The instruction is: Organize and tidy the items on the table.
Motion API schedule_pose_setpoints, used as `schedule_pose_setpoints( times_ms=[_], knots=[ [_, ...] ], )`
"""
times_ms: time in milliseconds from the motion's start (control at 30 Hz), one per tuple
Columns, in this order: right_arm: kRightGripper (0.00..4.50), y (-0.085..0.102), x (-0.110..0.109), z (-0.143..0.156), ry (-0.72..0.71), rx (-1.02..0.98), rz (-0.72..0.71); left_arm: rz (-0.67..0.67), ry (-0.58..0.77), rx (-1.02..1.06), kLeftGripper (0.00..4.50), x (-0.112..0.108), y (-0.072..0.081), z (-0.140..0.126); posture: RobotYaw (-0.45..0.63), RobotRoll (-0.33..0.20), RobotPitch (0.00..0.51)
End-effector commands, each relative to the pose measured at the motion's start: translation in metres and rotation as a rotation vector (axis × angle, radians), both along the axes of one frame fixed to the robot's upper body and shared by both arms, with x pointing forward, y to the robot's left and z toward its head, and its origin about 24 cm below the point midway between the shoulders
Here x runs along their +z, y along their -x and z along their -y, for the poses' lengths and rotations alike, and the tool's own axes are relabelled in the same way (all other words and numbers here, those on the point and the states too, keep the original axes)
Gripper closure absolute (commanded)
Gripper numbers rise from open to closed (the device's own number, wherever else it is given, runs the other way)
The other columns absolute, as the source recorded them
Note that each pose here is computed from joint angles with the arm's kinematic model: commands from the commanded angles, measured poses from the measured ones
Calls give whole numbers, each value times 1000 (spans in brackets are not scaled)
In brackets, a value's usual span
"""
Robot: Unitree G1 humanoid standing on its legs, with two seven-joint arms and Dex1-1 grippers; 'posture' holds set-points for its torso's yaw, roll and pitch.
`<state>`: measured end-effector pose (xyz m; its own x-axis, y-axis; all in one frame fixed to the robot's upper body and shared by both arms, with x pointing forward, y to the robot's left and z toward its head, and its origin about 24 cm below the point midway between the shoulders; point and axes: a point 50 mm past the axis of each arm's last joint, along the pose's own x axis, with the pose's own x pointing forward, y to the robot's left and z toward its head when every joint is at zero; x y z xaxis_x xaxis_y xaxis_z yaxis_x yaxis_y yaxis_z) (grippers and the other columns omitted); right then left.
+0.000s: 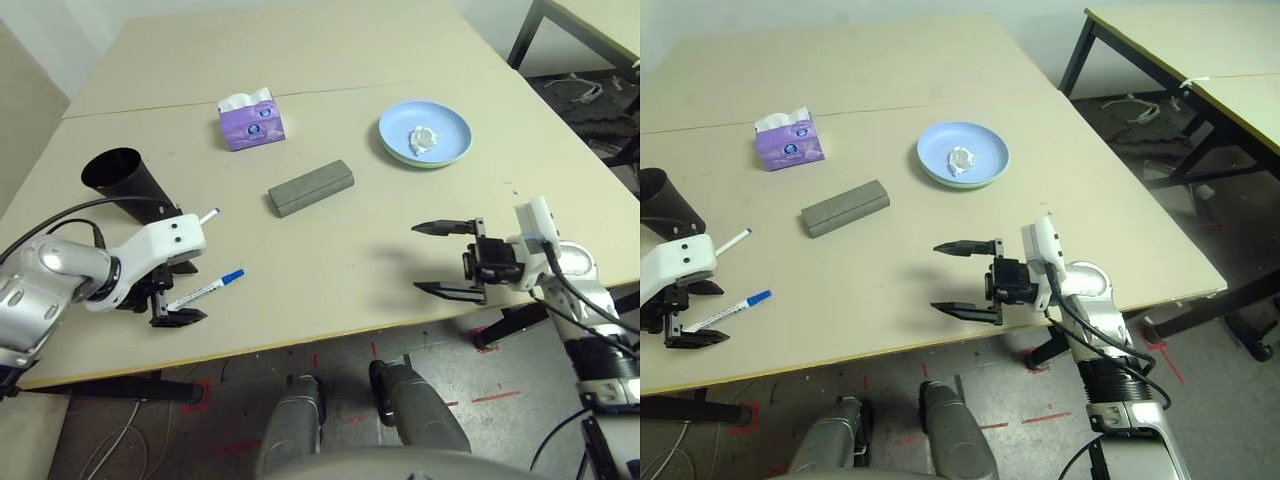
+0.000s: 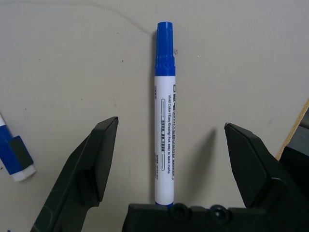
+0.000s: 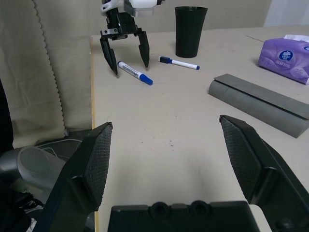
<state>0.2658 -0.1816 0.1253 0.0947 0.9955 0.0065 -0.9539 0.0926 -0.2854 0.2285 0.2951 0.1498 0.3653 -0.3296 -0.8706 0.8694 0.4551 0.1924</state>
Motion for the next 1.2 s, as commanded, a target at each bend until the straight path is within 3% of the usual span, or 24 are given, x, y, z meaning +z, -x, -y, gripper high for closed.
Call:
schedule_pose_setpoints(
  times_ms=[33,233,267,367,633,733,1067,1200],
  knots=[
    [0,3,-5,-2,11,2,-21,-23,-17,3,30,-9,2,-2,-176,0,143],
    [0,3,-3,-5,6,3,-20,-34,-16,-6,30,-14,2,-2,-178,0,145],
    [0,4,-3,-6,5,3,-20,-41,-18,-1,208,-16,3,-2,-179,0,147],
    [0,4,-3,-6,2,2,-20,-55,-16,9,895,-19,4,-4,-181,0,148],
    [0,4,0,-8,-7,1,-8,-86,5,14,3495,-23,6,-4,-184,0,144],
    [0,3,2,-10,-13,1,-1,-97,17,11,4244,-23,7,-3,-182,0,139],
    [0,2,2,-11,-16,1,3,-115,36,20,4244,-26,13,-4,-170,0,136],
    [0,0,2,-10,-18,-8,4,-76,118,35,4244,-23,11,-1,-169,0,135]
  ],
)
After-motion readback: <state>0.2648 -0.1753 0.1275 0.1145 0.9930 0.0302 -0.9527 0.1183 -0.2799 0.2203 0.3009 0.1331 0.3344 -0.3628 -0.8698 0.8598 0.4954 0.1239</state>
